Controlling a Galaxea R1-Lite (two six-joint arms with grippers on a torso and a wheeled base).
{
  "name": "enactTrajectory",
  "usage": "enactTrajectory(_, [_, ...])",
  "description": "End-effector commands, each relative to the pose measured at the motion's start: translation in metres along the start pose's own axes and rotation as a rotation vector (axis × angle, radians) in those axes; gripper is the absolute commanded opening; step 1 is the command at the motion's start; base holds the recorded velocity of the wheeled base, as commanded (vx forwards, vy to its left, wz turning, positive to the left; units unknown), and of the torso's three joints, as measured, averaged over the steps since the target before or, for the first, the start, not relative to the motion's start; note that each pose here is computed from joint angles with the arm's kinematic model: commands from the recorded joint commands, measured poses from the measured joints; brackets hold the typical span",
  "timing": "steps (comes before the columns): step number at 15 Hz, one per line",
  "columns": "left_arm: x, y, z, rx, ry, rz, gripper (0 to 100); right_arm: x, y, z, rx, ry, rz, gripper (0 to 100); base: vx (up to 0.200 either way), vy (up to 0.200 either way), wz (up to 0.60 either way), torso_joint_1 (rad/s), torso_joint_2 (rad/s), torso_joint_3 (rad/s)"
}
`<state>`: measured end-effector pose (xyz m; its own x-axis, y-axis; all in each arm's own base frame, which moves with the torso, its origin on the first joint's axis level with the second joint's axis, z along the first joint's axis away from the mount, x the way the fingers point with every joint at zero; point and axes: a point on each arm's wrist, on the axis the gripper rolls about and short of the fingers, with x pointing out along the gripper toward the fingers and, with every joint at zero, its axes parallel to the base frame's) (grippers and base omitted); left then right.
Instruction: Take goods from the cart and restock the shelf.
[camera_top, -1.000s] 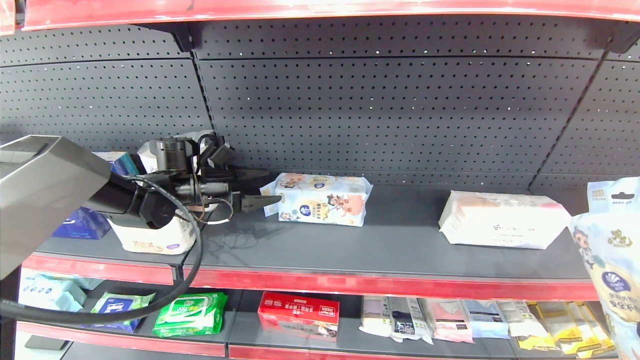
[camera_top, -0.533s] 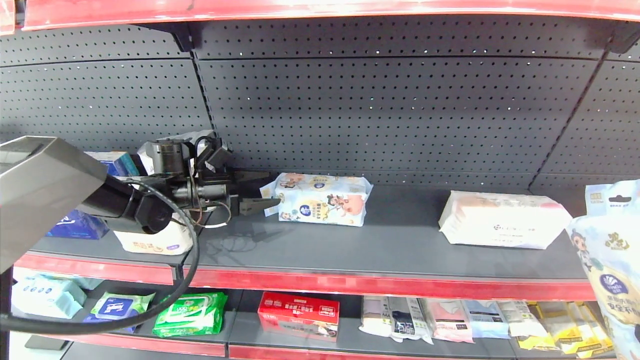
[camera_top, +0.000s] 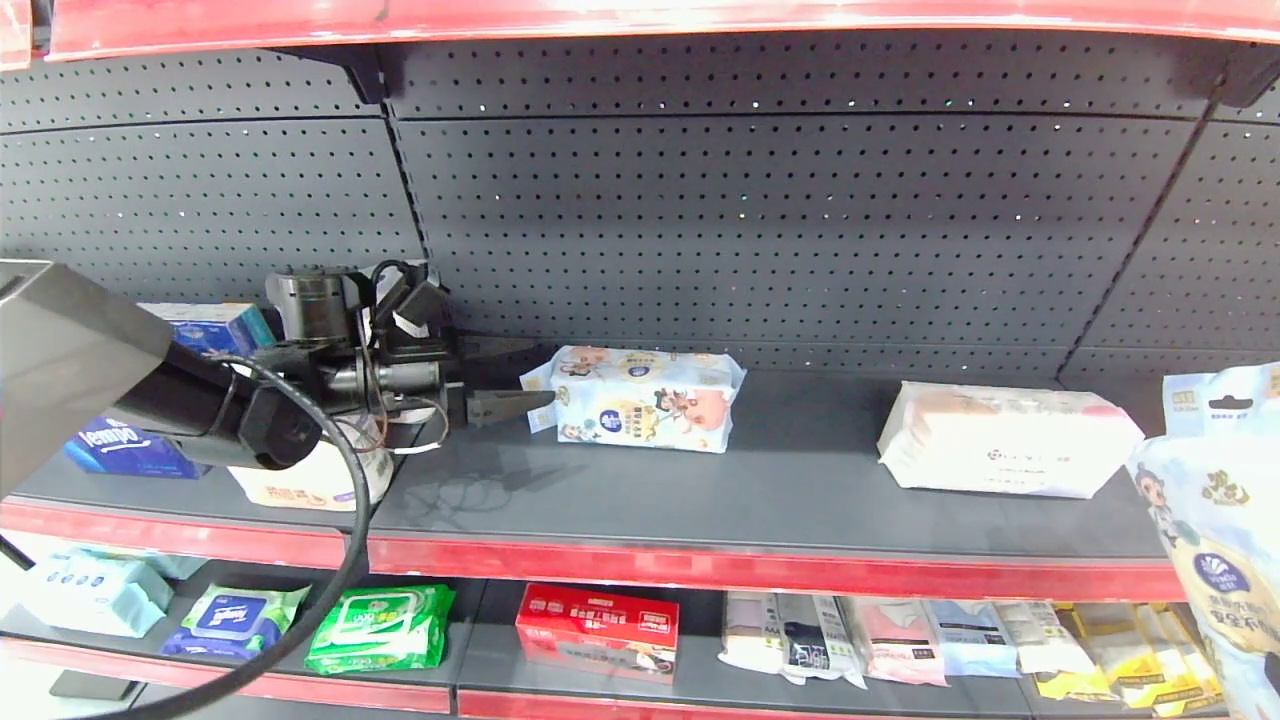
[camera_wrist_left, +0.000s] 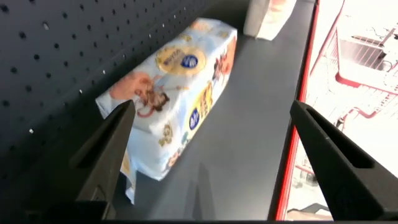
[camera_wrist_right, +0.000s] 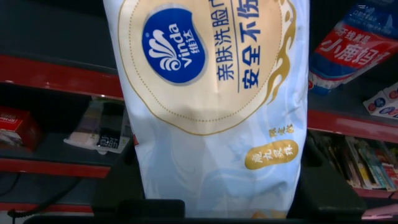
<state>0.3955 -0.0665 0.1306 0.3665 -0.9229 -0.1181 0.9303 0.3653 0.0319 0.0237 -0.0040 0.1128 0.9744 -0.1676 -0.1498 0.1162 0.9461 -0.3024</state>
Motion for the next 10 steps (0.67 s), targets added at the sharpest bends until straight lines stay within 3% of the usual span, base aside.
enactTrajectory(1, [0.0, 0.004, 0.017, 0.035, -0.022, 0.006, 100, 0.001, 0.0, 0.0, 0.0, 0.002, 0.002, 0, 0.0, 0.0, 0.0, 0.0, 0.0, 0.0])
enactTrajectory(5, [0.007, 0.006, 0.023, -0.005, -0.002, -0.015, 100, 0.0, 0.001, -0.003, -0.013, 0.008, 0.005, 0, 0.0, 0.0, 0.0, 0.0, 0.0, 0.0])
enactTrajectory(8, [0.01, 0.01, 0.02, -0.064, 0.03, -0.022, 100, 0.0, 0.001, -0.003, -0.014, 0.008, 0.005, 0, 0.0, 0.0, 0.0, 0.0, 0.0, 0.0])
enactTrajectory(10, [0.014, 0.018, 0.02, -0.058, 0.024, -0.032, 100, 0.0, 0.002, -0.005, -0.016, 0.009, 0.006, 0, 0.0, 0.0, 0.0, 0.0, 0.0, 0.0])
